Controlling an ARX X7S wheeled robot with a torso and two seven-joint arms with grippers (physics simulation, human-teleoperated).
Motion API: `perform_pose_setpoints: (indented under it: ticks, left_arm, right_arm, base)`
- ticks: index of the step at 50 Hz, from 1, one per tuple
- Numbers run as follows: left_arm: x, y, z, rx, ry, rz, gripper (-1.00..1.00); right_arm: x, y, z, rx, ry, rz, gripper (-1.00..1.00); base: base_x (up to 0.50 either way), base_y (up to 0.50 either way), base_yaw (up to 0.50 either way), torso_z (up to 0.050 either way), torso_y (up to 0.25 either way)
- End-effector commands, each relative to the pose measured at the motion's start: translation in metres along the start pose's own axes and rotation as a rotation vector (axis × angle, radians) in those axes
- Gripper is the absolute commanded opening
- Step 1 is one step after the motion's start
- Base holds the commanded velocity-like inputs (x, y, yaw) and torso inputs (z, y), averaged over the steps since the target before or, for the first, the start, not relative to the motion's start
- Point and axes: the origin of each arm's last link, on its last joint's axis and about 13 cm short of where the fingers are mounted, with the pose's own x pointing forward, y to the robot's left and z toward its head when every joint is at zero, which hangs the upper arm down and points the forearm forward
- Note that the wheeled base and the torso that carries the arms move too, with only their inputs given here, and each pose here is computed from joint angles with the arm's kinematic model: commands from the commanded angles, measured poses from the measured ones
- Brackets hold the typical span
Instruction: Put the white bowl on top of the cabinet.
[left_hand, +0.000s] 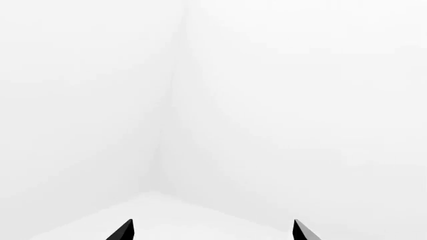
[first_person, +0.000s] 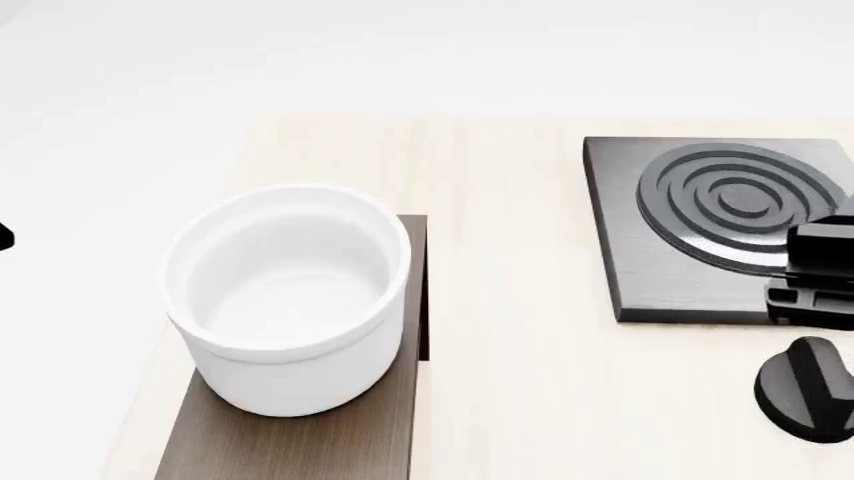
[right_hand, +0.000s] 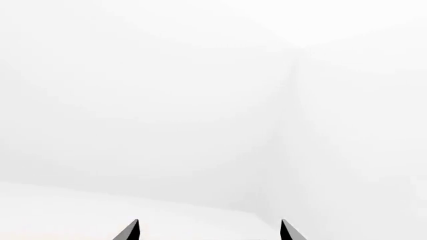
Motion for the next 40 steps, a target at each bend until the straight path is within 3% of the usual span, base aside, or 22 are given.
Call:
perform_pose_setpoints:
  ticks: [1,40]
  left_arm:
    - [0.000,0.001,0.001,-0.001,-0.006,0.004,1.00]
    - [-0.005,0.005,0.020,-0.029,-0.051,0.011,1.00]
  right_arm:
    - [-0.001,-0.009,0.001,-0.006,0.005,-0.049,1.00]
    - [0.001,-0.017,-0.010,-0.027,0.055,-0.115,1.00]
  base:
    - [0.00,0.00,0.00,0.000,0.000]
    - [0.00,0.00,0.00,0.000,0.000]
